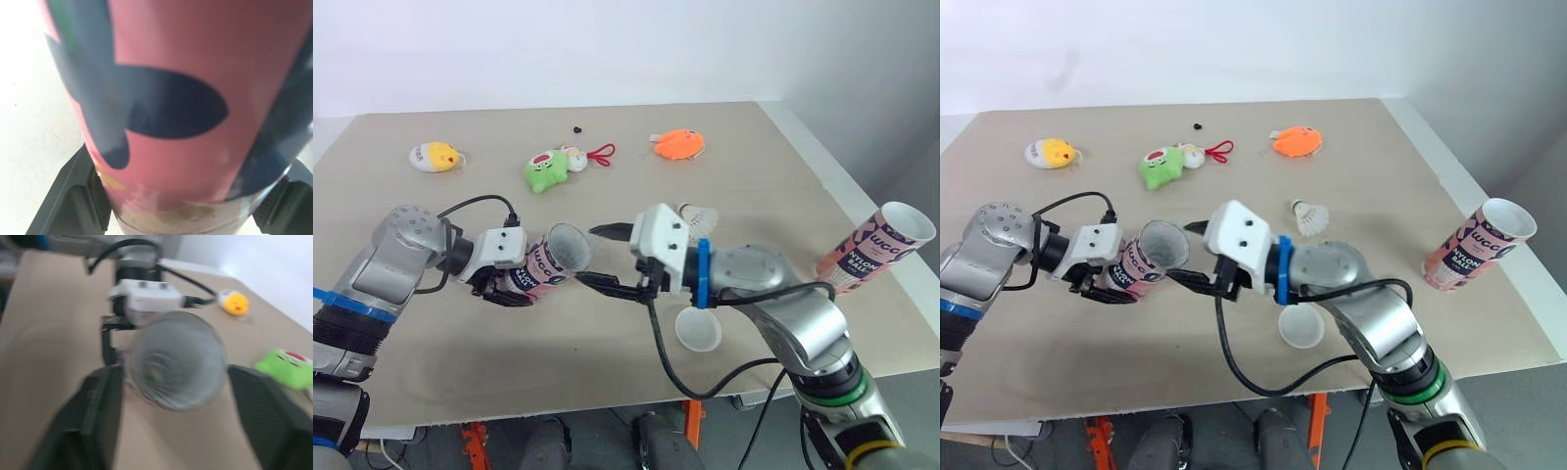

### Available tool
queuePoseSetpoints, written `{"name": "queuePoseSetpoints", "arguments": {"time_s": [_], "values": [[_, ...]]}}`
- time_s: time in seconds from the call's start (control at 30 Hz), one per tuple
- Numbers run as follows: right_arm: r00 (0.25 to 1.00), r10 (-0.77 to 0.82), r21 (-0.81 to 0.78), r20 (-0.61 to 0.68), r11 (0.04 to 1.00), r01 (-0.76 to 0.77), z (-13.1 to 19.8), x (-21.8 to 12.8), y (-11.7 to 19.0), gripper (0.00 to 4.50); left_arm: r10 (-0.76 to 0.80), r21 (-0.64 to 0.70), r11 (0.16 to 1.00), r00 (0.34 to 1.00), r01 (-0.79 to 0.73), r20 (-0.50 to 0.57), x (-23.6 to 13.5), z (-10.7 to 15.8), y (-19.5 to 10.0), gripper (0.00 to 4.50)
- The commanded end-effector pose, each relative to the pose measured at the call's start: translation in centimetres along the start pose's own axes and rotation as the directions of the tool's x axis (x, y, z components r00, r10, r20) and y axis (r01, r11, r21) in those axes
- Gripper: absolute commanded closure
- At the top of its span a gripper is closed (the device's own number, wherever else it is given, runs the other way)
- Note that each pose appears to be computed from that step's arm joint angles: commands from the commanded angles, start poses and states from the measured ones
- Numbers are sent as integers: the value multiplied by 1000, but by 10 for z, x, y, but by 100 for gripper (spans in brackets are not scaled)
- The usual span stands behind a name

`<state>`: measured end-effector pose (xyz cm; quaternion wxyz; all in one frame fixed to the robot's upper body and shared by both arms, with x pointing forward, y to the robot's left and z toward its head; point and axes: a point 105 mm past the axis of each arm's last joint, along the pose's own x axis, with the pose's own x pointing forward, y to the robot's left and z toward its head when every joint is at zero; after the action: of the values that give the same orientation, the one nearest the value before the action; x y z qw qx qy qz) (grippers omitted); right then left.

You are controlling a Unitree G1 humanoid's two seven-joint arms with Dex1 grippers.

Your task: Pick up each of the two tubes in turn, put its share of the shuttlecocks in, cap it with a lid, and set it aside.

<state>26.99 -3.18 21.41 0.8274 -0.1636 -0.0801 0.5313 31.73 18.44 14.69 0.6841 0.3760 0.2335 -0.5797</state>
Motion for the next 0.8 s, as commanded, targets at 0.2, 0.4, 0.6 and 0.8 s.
{"name": "queuePoseSetpoints", "arguments": {"time_s": [0.2, 0.4, 0.6, 0.8], "values": [[792, -594, 6, -144, 799, 601, -57, -53, -77, 7, 3, -1, 1000, 1000, -3, 0, 0, 0, 0, 153], [654, -699, 57, -291, 669, 741, -99, -57, -94, 7, 3, 4, 1000, 1000, -3, 5, 1, 2, 2, 153], [620, -725, 120, -299, 616, 778, -110, -39, -115, 7, 4, 6, 1000, 1000, -4, 10, 2, 3, 3, 153], [556, -773, 240, -304, 503, 830, -115, -32, -147, 59, 14, 6, 1000, 1000, -14, 23, -2, 6, 3, 153]]}}
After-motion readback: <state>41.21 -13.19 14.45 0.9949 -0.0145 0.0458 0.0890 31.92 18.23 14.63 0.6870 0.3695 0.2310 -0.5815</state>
